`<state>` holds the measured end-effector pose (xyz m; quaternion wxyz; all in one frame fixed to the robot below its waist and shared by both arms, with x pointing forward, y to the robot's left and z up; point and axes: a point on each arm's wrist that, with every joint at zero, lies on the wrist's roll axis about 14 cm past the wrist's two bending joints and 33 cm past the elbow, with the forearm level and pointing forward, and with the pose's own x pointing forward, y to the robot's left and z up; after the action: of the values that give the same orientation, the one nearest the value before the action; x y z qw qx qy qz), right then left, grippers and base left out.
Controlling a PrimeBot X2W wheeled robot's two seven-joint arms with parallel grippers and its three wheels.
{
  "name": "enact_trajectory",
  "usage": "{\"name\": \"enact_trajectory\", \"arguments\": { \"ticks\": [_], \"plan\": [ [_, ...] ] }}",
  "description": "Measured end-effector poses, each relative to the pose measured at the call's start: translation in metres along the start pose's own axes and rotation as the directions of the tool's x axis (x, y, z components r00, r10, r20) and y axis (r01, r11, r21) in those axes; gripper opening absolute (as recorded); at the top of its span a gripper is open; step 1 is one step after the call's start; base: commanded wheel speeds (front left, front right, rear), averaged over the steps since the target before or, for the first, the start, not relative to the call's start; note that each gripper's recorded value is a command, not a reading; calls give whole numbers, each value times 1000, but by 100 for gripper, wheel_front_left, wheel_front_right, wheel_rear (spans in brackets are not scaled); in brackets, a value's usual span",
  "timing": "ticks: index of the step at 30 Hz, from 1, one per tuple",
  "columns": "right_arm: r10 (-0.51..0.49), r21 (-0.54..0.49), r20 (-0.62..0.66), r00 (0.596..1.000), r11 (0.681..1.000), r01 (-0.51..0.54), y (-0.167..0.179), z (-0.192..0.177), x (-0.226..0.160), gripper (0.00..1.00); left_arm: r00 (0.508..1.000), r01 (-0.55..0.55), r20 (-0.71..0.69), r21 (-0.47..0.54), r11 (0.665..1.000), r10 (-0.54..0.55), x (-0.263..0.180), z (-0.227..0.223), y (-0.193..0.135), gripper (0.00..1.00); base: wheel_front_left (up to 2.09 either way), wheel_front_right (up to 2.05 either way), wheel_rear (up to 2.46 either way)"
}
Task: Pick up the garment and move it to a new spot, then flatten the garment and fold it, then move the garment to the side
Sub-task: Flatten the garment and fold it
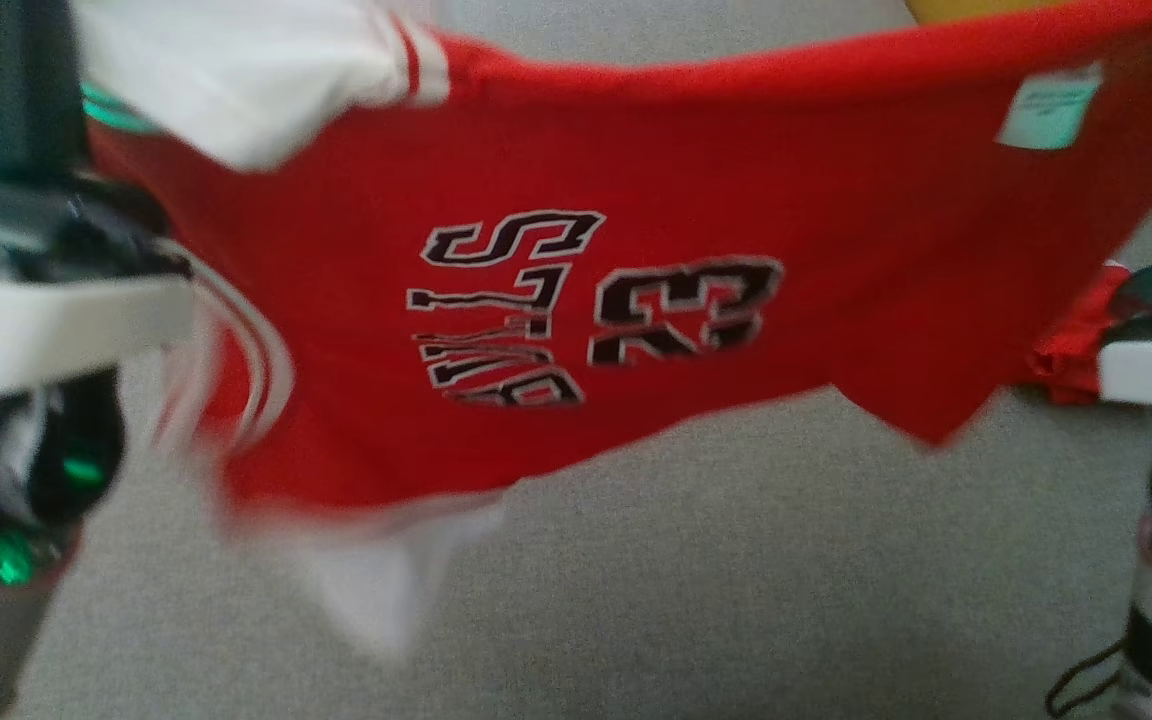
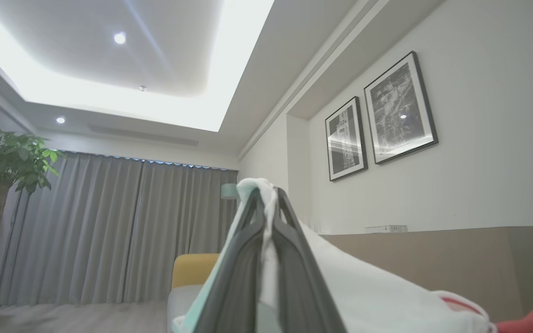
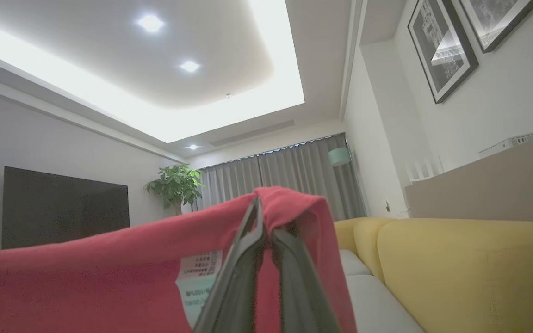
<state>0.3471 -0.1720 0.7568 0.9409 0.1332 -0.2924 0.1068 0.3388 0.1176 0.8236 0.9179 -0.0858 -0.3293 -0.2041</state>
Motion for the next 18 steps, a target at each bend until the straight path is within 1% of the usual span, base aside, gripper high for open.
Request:
{"name": "enact_trajectory", "arguments": {
  "ticks": [5,7,9,11,14,16,18],
  "plan": [
    [1,-58,48,999,998,2,0,27,7,0,997,63,43,53,997,-66,20,26,-9,0,0,0,0],
    [-5,-71,50,999,997,8,-3,31,10,0,997,73,30,58,996,-75,26,24,-10,0,0,0,0],
    [-13,-72,25,1000,997,15,-6,24,13,0,997,75,-14,57,996,-74,31,9,-7,0,0,0,0],
    [-22,-64,-33,999,998,20,-11,7,16,0,996,62,-73,35,997,-60,35,-13,-1,0,0,0,0],
    [-42,-43,-152,988,998,36,-20,-35,22,0,981,48,-188,20,999,-43,39,-56,11,0,0,0,0],
    [-60,-56,-213,975,997,49,-29,-62,34,0,967,50,-252,19,999,-44,46,-86,19,0,0,0,0],
    [-59,-75,-251,966,996,41,-33,-84,54,0,954,50,-298,40,998,-36,58,-113,30,0,0,0,0]
  ]
}}
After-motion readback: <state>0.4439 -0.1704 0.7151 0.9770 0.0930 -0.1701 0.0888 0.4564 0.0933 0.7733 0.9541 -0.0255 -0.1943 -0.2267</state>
